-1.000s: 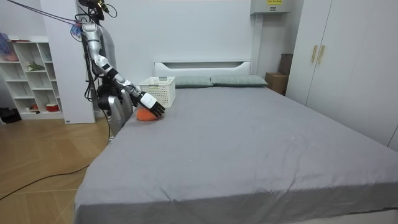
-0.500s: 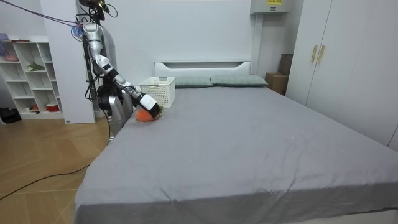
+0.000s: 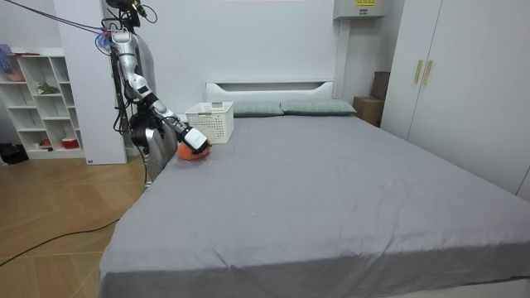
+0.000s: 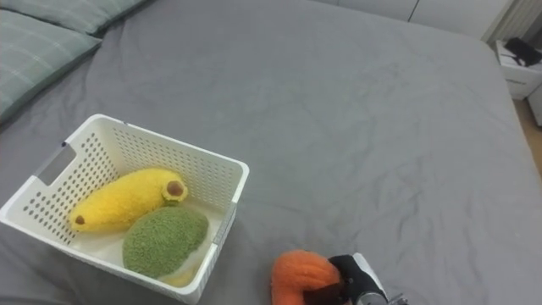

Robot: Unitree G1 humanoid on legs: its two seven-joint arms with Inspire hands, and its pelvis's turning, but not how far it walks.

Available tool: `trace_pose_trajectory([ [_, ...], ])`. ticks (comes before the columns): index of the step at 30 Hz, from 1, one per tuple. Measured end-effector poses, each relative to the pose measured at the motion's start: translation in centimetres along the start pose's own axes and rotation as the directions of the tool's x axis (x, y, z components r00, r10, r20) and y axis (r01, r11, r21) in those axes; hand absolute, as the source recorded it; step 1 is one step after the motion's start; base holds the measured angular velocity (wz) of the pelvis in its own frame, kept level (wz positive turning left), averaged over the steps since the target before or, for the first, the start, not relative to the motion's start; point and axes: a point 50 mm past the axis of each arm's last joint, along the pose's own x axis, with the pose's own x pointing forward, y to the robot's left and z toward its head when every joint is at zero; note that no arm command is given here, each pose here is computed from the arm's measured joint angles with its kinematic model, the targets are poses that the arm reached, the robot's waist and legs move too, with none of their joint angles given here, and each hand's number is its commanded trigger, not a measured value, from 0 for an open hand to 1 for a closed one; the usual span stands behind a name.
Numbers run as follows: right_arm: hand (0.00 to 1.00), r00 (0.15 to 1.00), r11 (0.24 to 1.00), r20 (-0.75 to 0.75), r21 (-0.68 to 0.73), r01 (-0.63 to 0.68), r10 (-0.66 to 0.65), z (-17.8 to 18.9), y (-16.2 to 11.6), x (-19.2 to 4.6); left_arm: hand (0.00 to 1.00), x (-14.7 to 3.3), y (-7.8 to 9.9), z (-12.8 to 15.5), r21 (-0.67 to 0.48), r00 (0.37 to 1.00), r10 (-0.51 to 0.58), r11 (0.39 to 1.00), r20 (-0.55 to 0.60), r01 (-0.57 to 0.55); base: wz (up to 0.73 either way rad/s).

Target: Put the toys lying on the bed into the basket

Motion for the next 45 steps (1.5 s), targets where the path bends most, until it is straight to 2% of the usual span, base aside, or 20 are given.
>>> trace_pose_trajectory([
  [5, 1.0, 1.0, 1.0, 0.008, 0.001, -0.006, 0.006, 0.3, 0.0, 0.0, 0.0, 0.0, 0.0, 0.0, -0.007, 1.0, 0.002, 1.0, -0.002, -0.002, -0.01],
  [13, 1.0, 0.99, 1.0, 0.139, -0.021, 0.015, -0.012, 3.5, -0.7, 0.1, 0.0, 0.0, 0.1, 0.2, -0.018, 1.0, 0.008, 1.0, 0.003, -0.008, 0.0],
  [18, 1.0, 0.935, 0.995, 0.346, -0.012, 0.094, -0.085, 8.1, -2.2, -0.7, 0.0, 0.0, 0.2, 0.1, -0.018, 1.0, 0.013, 1.0, 0.001, -0.013, 0.0],
  [30, 1.0, 0.829, 0.966, 0.509, 0.027, 0.256, -0.234, 12.1, -5.6, -2.6, 0.0, 0.0, 0.2, 0.0, -0.017, 1.0, 0.015, 1.0, -0.003, -0.015, -0.05],
  [36, 1.0, 0.744, 0.955, 0.614, 0.059, 0.291, -0.264, 14.8, -6.5, -4.2, 0.0, 0.0, 0.3, 0.0, -0.015, 1.0, 0.018, 1.0, -0.003, -0.018, 0.0],
  [45, 1.0, 0.665, 0.941, 0.689, 0.073, 0.33, -0.287, 17.0, -7.5, -6.0, 0.0, 0.0, 0.3, 0.1, -0.017, 1.0, 0.015, 1.0, -0.004, -0.015, 0.0],
])
